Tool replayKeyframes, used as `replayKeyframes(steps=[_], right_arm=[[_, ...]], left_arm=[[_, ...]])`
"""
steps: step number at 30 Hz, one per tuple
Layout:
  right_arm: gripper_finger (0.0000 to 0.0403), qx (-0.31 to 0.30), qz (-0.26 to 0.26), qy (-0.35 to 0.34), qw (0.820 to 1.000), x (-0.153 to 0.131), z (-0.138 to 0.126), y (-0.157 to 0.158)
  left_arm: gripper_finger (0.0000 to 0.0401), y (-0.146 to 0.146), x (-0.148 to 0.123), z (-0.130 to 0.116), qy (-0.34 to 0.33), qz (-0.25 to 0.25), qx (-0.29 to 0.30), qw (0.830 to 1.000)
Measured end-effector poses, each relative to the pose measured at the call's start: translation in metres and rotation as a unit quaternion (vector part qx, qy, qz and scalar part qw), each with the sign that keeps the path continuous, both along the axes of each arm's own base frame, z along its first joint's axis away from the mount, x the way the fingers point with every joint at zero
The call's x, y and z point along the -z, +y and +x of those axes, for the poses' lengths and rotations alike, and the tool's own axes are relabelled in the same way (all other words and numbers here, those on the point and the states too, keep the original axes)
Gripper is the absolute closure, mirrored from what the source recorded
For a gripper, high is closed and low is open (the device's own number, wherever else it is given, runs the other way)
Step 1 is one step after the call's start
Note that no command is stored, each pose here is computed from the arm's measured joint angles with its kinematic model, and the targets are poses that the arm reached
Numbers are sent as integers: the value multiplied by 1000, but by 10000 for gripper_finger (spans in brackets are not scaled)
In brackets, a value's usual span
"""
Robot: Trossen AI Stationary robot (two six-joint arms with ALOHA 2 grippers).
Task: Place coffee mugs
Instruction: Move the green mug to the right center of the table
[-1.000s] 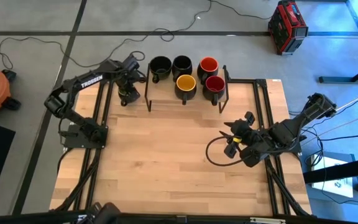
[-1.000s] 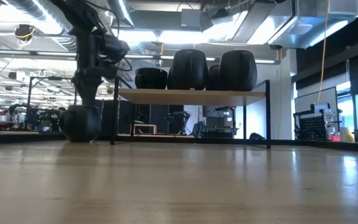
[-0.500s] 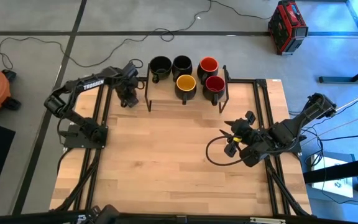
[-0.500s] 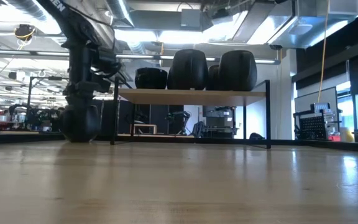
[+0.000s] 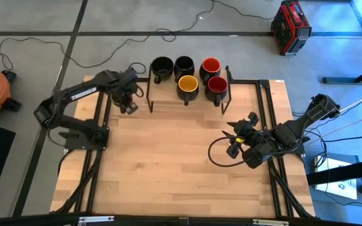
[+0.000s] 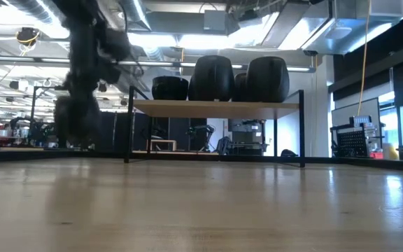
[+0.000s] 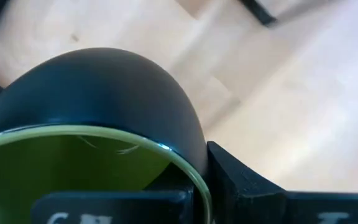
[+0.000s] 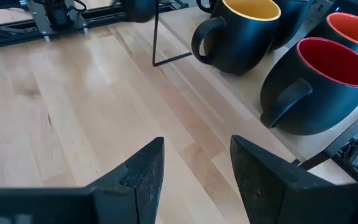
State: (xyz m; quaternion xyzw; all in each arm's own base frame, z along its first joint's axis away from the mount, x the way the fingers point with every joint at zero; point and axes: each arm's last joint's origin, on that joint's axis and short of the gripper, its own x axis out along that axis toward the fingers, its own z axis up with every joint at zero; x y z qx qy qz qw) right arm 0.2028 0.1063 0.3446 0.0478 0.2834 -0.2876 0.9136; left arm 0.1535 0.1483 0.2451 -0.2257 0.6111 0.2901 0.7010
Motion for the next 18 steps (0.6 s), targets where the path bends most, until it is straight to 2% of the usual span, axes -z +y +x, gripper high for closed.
replayKeyframes(steps=[4, 8, 14, 18], right_arm=[[229, 0, 0, 0, 1000, 0, 0, 0], [229, -1, -2, 1, 1000, 0, 0, 0], [229, -2, -3, 4, 1000, 0, 0, 0], [229, -4, -2, 8, 1000, 1, -1, 0]], left_arm=[[387, -36, -24, 4, -27, -10, 9, 1000], [388, -74, -33, 12, -48, -39, 22, 998], [387, -125, -29, 36, -57, -67, 58, 994], [387, -148, -19, 60, -76, -76, 71, 992]])
